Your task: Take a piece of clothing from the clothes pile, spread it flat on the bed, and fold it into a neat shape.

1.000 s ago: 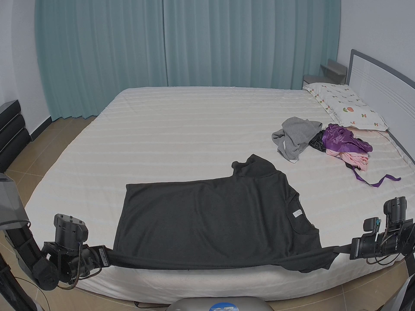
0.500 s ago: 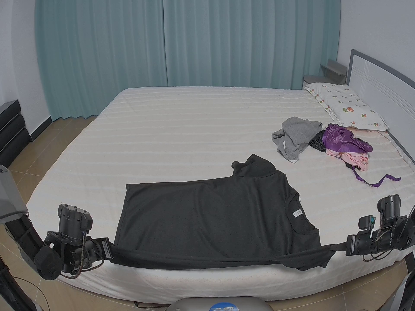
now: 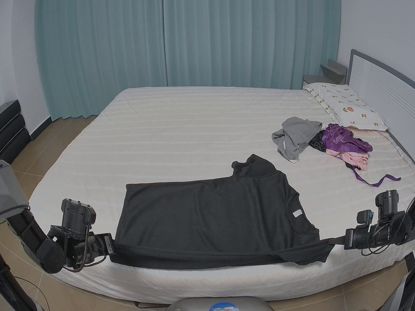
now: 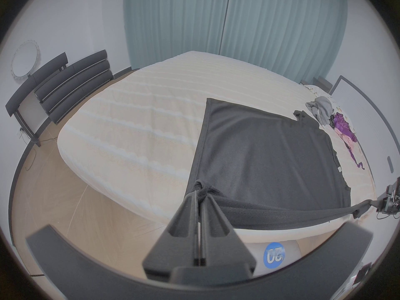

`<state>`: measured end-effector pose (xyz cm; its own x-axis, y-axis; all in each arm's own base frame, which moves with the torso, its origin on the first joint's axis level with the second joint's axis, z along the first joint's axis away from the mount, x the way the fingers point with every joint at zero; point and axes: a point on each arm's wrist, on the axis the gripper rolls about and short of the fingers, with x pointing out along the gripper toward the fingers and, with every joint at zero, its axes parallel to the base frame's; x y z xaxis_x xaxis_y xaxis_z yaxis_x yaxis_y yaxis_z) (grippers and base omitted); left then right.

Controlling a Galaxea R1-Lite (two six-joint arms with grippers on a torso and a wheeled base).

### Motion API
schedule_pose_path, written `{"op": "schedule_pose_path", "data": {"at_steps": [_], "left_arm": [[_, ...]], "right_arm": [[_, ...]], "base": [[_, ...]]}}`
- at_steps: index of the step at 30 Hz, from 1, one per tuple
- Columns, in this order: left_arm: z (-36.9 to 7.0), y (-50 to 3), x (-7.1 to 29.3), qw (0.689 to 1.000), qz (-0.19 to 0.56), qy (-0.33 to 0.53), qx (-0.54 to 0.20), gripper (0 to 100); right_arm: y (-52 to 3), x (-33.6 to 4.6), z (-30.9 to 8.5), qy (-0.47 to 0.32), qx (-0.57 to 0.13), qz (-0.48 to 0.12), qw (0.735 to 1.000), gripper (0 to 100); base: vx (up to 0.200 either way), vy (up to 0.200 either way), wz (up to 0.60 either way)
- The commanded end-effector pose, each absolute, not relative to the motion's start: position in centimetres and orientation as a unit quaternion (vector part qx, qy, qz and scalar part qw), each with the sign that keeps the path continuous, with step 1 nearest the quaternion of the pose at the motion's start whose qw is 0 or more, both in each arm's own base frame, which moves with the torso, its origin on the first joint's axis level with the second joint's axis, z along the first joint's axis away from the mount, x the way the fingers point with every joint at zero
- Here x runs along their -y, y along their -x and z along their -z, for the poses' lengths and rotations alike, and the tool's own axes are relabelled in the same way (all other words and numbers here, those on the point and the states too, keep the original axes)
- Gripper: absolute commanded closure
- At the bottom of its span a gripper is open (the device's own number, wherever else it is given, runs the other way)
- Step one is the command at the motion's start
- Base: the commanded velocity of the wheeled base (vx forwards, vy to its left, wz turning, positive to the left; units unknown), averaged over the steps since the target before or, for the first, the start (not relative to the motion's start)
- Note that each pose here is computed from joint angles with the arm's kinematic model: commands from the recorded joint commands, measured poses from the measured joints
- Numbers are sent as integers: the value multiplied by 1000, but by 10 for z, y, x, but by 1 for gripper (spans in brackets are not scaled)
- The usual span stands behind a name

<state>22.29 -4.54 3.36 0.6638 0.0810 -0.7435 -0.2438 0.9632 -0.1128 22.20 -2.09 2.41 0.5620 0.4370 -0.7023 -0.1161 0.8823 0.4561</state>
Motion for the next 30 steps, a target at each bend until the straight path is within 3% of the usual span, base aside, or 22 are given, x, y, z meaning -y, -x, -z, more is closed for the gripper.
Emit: {"op": "schedule_pose_path", "data": {"at_steps": [1,30], "left_arm": [[-27,-231,46,903,-94,100,-408,100],[-17,-246,44,898,-104,105,-414,100]], "right_arm": [[-227,20,-23,-179,-440,-164,865,100],[-259,8,-32,-187,-416,-167,874,100]], "base": [[0,0,0],[0,0,0]]}}
